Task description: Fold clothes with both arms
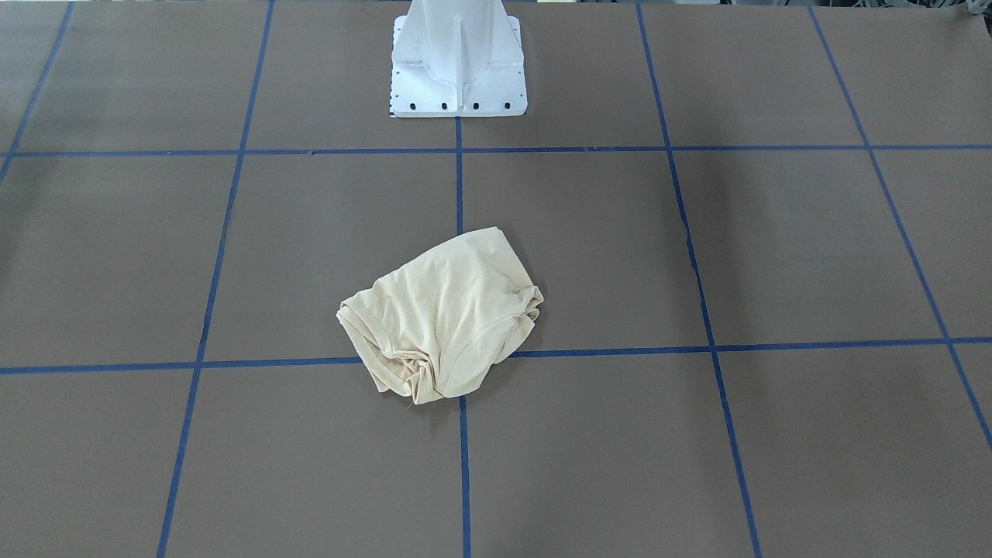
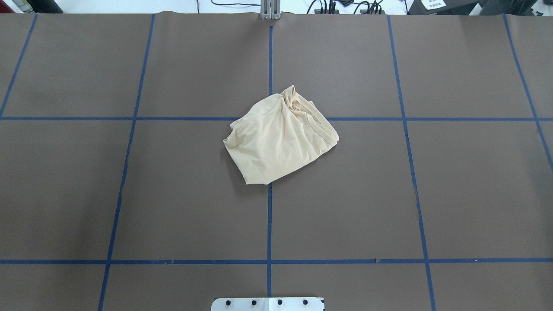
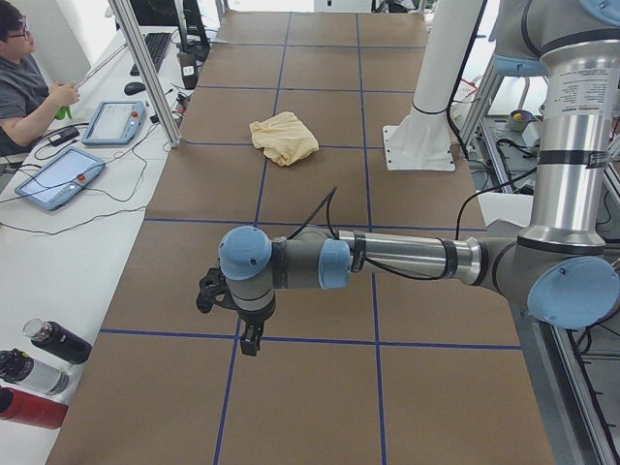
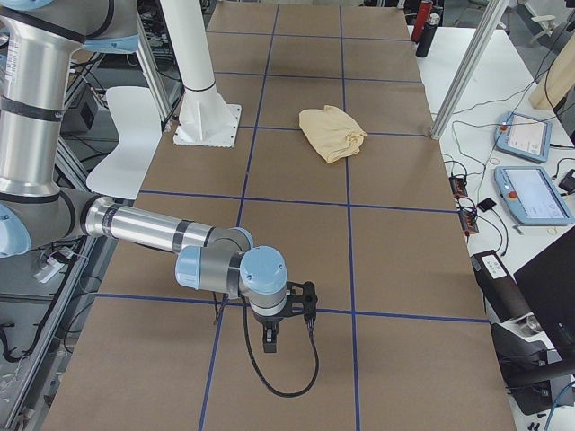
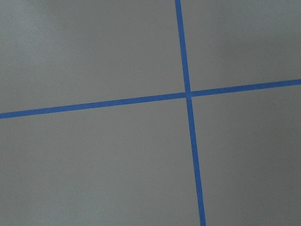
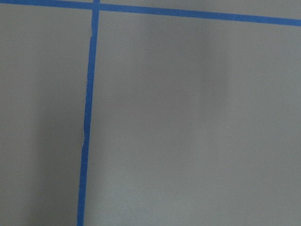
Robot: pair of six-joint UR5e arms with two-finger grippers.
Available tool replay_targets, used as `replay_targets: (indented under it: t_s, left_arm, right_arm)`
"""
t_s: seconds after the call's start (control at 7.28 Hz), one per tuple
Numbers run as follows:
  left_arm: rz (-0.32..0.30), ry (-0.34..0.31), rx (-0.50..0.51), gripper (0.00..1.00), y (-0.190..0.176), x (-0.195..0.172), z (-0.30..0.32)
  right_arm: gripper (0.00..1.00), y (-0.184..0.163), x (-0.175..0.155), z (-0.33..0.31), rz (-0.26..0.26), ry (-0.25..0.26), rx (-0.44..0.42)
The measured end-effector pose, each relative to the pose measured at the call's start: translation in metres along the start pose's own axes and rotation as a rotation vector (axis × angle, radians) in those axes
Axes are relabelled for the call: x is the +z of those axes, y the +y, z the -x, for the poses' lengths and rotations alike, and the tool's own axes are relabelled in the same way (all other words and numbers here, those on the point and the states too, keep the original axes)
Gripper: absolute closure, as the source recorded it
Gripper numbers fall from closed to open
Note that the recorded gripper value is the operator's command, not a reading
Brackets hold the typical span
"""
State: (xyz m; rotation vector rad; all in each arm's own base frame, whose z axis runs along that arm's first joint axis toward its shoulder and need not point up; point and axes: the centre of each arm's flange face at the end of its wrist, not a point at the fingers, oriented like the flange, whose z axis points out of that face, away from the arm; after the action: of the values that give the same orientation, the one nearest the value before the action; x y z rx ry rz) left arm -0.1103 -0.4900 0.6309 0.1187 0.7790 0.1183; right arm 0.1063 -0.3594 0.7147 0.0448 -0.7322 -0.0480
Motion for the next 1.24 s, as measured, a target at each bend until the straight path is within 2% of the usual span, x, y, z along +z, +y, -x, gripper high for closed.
replay_targets:
  t_s: [0.27,0.55,0.82,1.24]
  left_arm:
    - [0.002,-0.005,0.003,0.0,0.004,0.003,0.002]
    - [0.008,-0.004,-0.004,0.0,0.011,0.007,0.004]
    - [0.008,-0.004,-0.007,0.0,0.013,0.007,0.004]
    - [0.007,-0.004,-0.006,0.0,0.013,0.006,0.003]
  right_arm:
    - [0.0,-0.002,-0.002,0.0,-0.001,0.017,-0.005]
    - [0.0,-0.023,-0.012,0.02,-0.005,0.021,-0.014]
    - [0.0,-0.036,-0.032,0.062,-0.001,0.024,0.061]
    - [0.0,-0.035,-0.036,0.076,0.004,0.024,0.089]
